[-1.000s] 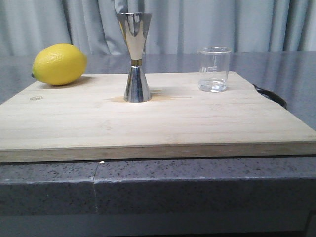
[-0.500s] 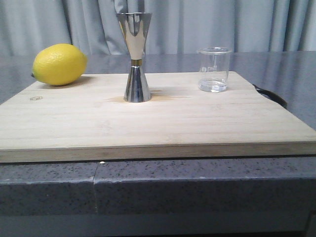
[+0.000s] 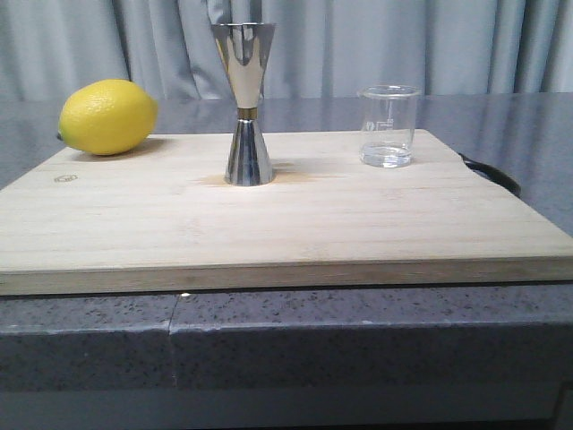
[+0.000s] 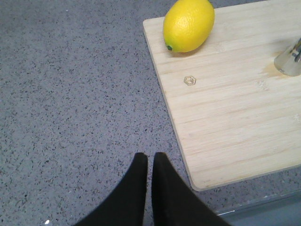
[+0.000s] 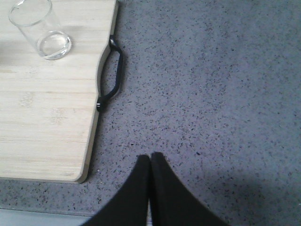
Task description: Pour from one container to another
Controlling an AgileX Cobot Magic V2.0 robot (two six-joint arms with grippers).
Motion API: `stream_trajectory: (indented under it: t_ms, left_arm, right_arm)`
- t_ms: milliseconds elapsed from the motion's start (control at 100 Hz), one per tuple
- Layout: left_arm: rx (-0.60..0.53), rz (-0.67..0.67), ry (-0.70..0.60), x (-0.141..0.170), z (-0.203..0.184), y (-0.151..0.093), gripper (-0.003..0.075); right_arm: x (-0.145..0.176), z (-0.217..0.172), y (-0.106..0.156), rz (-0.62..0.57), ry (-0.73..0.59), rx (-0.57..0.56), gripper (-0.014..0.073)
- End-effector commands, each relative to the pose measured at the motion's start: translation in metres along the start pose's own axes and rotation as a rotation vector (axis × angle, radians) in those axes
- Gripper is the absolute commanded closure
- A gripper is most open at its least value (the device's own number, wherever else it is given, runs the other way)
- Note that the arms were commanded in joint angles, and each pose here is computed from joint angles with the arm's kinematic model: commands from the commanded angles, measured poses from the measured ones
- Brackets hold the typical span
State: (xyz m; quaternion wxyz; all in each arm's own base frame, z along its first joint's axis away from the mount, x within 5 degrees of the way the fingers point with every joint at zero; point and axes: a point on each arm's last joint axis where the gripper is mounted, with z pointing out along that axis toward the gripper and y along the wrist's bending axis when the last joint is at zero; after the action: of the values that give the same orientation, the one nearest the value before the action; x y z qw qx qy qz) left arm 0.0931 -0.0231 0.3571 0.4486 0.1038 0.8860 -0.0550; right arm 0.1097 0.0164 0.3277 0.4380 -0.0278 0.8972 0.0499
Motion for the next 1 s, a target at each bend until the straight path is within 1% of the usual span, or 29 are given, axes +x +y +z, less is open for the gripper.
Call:
stream_trajectory:
  t_ms: [0, 420, 490, 560, 590, 660, 720, 750, 770, 780, 810, 870, 890, 990]
  left_arm:
    - [0.01, -0.014, -0.118, -0.015, -0.005, -0.001, 0.0739]
    - [0.01, -0.014, -0.122, -0.015, -0.005, -0.001, 0.0739]
    - [0.004, -0.018, -0.142, -0.013, -0.008, 0.0, 0.0739]
    - [-0.017, -0.044, -0.196, -0.006, -0.012, 0.003, 0.0739]
    - [-0.045, -0.036, -0.228, -0.003, -0.013, 0.005, 0.0739]
    - [-0.097, -0.041, -0.324, 0.01, -0.012, 0.009, 0.0739]
    - [-0.132, -0.051, -0.438, 0.022, -0.012, 0.011, 0.0739]
    - [-0.146, -0.054, -0.469, 0.032, -0.007, 0.012, 0.0739]
    - [-0.16, -0.056, -0.522, 0.038, -0.007, 0.013, 0.0739]
    - [-0.16, -0.056, -0.519, 0.041, -0.006, 0.012, 0.0739]
    - [-0.176, -0.057, -0.569, 0.049, -0.003, 0.013, 0.0739]
    - [-0.193, -0.068, -0.613, 0.07, 0.007, 0.014, 0.0739]
    - [-0.2, -0.072, -0.648, 0.076, 0.008, 0.013, 0.0739]
    - [-0.207, -0.093, -0.693, 0.105, 0.023, 0.013, 0.0739]
  right_arm:
    - [-0.012, -0.006, -0.001, -0.004, -0.092, 0.008, 0.0657]
    - [-0.011, -0.006, -0.001, -0.004, -0.077, 0.009, 0.0657]
    - [-0.011, -0.006, -0.001, -0.004, -0.077, 0.009, 0.0657]
    - [-0.011, -0.006, -0.001, -0.004, -0.077, 0.009, 0.0657]
    - [-0.011, -0.006, -0.001, -0.004, -0.077, 0.009, 0.0657]
    - [-0.011, -0.006, -0.001, -0.004, -0.077, 0.009, 0.0657]
    - [-0.011, -0.006, -0.001, -0.004, -0.077, 0.009, 0.0657]
    - [-0.011, -0.006, -0.001, -0.004, -0.077, 0.009, 0.0657]
    - [-0.011, -0.006, -0.001, -0.004, -0.077, 0.009, 0.0657]
    - [-0.011, -0.006, -0.001, -0.004, -0.077, 0.009, 0.0657]
    - [-0.011, -0.006, -0.001, -0.004, -0.077, 0.009, 0.0657]
    - [-0.011, -0.006, -0.001, -0.004, -0.077, 0.009, 0.0657]
    - [-0.011, -0.006, -0.001, -0.004, -0.077, 0.009, 0.0657]
    - [-0.011, -0.006, -0.001, -0.004, -0.077, 0.009, 0.0657]
